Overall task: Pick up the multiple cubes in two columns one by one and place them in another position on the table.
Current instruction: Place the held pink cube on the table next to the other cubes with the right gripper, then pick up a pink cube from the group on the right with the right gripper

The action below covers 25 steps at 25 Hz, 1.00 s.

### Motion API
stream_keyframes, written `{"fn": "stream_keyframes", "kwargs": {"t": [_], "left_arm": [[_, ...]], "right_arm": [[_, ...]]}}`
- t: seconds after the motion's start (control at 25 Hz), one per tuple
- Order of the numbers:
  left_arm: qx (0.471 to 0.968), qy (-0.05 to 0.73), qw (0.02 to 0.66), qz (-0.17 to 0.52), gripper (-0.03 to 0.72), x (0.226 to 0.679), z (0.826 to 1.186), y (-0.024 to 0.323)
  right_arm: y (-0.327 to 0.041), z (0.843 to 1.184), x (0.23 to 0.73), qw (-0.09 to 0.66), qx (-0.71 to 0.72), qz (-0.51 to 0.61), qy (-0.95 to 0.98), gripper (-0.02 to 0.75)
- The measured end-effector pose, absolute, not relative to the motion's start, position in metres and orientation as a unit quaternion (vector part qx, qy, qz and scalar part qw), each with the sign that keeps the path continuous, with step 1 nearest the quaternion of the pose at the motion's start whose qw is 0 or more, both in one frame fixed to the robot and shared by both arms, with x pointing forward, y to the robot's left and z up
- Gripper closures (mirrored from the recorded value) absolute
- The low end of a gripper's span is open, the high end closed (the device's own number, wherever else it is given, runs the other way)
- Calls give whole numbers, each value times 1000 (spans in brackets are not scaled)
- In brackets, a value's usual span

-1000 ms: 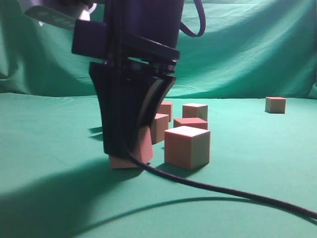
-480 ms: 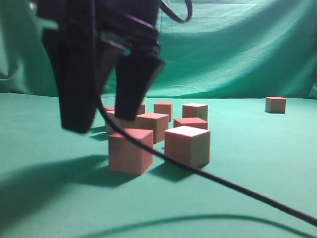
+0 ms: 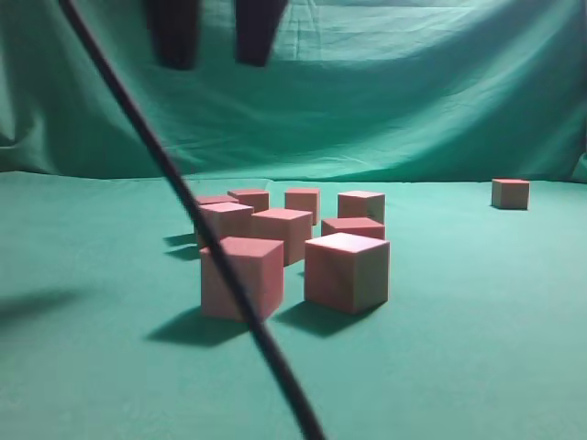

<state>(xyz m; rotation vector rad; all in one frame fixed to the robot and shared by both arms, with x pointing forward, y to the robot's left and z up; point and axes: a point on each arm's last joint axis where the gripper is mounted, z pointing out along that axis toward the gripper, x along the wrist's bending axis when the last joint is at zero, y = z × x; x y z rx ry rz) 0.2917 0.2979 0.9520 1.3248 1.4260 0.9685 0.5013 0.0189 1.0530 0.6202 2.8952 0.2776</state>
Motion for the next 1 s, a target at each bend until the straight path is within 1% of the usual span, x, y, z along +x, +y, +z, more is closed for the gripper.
{"fn": "stream_keyframes", "kwargs": {"t": [0.12,0.24,0.36,0.56,0.6,0.72,0.88,1.0], "left_arm": [[539,581,465,394,688,292,952,298],[539,581,465,394,688,292,952,298],[539,581,465,394,688,292,952,298],[539,581,465,394,688,292,952,298],[539,581,465,394,688,292,952,298],[539,581,465,394,688,292,952,298],[539,581,465,394,688,292,952,298],[539,581,465,394,688,292,952,298]], "right_arm": [[0,1060,520,154,269,66,948,160],[-34,1070,548,182,349,64,917,160],[-79,1074,581,192,441,61,875,160],[-169,1074,625,194,598,50,776,160],[-187,1074,631,191,628,54,752,160],[-225,1070,648,175,684,96,702,160],[-247,1047,670,158,712,132,672,160],[-252,1017,686,154,710,130,675,160]]}}
